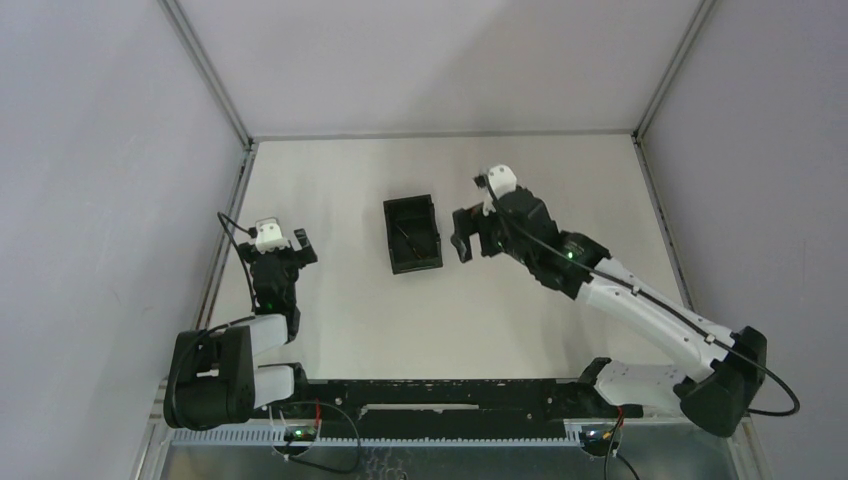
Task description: Put the screwdriver in the bin
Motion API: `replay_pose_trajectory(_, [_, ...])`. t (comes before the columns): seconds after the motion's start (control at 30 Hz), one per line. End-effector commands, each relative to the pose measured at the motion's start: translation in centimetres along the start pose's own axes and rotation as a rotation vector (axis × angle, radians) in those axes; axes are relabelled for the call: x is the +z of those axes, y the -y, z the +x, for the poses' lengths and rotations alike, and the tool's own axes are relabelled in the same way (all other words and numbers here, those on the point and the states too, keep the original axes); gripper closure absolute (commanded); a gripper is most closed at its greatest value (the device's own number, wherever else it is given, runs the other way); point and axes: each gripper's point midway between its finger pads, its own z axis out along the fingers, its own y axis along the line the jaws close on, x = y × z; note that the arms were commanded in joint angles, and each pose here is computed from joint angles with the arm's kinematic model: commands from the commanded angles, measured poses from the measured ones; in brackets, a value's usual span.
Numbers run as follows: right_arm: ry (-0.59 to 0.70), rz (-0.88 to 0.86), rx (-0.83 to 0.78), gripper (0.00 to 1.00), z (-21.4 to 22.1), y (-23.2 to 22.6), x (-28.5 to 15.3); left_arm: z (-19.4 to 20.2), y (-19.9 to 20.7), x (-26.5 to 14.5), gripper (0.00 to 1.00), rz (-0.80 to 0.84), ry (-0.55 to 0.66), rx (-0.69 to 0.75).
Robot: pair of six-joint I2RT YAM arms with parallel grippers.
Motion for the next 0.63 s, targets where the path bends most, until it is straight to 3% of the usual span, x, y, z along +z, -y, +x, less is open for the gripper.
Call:
replay_pose_trajectory(0.0, [0.08, 0.066, 0.076, 0.0, 1.9, 2.3, -0.3, -3.4, 0.4, 1.1, 0.0, 0.006, 0.092, -0.002])
replay_pose_trajectory(0.33, [0.041, 0.156, 0.208, 0.0, 11.2, 6.8, -0.7, -3.4, 0.4, 1.1, 0.0, 0.004, 0.092, -0.003])
replay_pose_trajectory(0.6, [0.023, 0.161, 0.272, 0.0, 14.3, 7.6, -0.2, -3.3, 0.4, 1.1, 0.0, 0.004, 0.091, -0.003])
